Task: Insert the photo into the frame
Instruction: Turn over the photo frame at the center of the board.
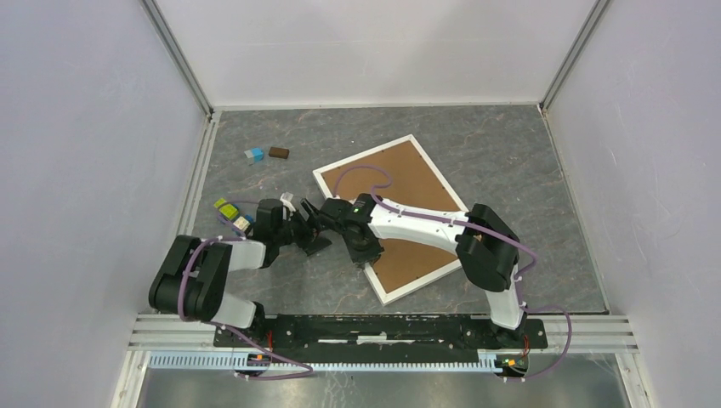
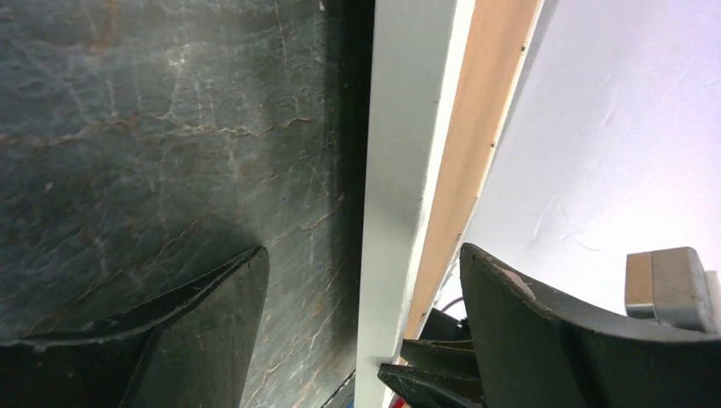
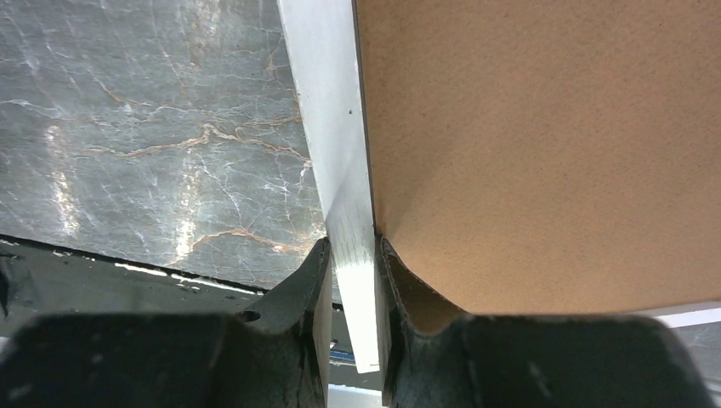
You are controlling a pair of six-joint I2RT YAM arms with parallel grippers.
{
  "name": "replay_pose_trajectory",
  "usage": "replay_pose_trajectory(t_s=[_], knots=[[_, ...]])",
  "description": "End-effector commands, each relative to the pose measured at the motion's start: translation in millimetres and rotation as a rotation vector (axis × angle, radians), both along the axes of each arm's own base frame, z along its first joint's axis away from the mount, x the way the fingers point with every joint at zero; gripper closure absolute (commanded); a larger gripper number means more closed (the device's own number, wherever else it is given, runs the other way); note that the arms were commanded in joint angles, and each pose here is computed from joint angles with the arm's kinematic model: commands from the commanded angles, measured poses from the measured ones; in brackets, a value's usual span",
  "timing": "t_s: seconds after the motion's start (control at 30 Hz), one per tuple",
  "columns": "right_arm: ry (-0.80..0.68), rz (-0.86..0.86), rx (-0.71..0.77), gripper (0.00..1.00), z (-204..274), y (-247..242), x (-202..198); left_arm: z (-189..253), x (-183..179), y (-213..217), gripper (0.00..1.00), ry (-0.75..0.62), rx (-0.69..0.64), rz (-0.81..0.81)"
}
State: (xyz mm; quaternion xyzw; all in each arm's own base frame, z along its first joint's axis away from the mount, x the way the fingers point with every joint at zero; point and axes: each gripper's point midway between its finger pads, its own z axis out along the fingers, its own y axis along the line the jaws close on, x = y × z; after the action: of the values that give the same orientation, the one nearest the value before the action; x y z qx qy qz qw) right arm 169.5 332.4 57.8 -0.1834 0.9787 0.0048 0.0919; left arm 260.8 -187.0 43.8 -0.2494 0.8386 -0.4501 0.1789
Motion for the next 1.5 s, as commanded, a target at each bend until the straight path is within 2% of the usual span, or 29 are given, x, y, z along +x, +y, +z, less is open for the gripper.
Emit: replay_pose_trajectory(t_s=[0.0, 0.13, 0.2, 0.33, 0.43, 0.47, 0.5, 0.53, 0.6, 0.63, 0.7, 0.83, 0.93, 1.1, 1.23, 1.47], knots=[[-0.077, -0.043, 0.085, 1.00, 32, 5, 12, 9, 4, -15, 0.13, -0.040, -0.136, -0.025], [-0.077, -0.042, 0.099, 1.00, 34, 6, 12, 11, 11, -34, 0.19, -0.049, -0.226, -0.040], [-0.085, -0.040, 0.105, 1.00, 36, 5, 12, 19, 15, -48, 0.26, -0.081, -0.285, -0.054], [-0.120, -0.023, 0.129, 1.00, 42, 4, 16, 22, 25, -62, 0.54, -0.096, -0.327, -0.037], [-0.189, 0.036, 0.133, 0.99, 55, -1, 25, 25, 30, -57, 0.69, -0.111, -0.304, 0.008], [-0.226, 0.064, 0.138, 0.94, 63, -3, 30, 27, 31, -56, 0.72, -0.112, -0.286, 0.007], [-0.280, 0.095, 0.138, 0.82, 72, -6, 37, 28, 33, -56, 0.73, -0.116, -0.263, 0.002], [-0.341, 0.143, 0.150, 0.62, 81, -9, 43, 30, 34, -56, 0.77, -0.113, -0.236, -0.005], [-0.462, 0.242, 0.160, 0.38, 101, -18, 54, 37, 40, -55, 0.80, -0.126, -0.200, -0.007], [-0.519, 0.291, 0.172, 0.30, 115, -22, 58, 42, 44, -54, 0.81, -0.127, -0.183, -0.009], [-0.626, 0.375, 0.122, 0.20, 134, -42, 65, 52, 51, -55, 0.84, -0.135, -0.152, -0.029], [-0.767, 0.593, 0.219, 0.02, 158, -55, 44, 82, 62, -54, 0.88, -0.151, -0.111, -0.064], [-0.857, 0.778, 0.238, 0.02, 154, -62, 14, 107, 67, -52, 0.93, -0.171, -0.048, -0.086], [-1.003, 0.957, 0.259, 0.02, 140, -70, -20, 145, 69, -45, 0.98, -0.171, -0.003, -0.052], [-1.119, 0.947, 0.287, 0.02, 145, -78, -24, 168, 66, -40, 0.98, -0.170, 0.007, -0.021], [-1.249, 0.827, 0.150, 0.03, 147, -83, -6, 209, 60, -27, 0.98, -0.168, 0.017, 0.065]])
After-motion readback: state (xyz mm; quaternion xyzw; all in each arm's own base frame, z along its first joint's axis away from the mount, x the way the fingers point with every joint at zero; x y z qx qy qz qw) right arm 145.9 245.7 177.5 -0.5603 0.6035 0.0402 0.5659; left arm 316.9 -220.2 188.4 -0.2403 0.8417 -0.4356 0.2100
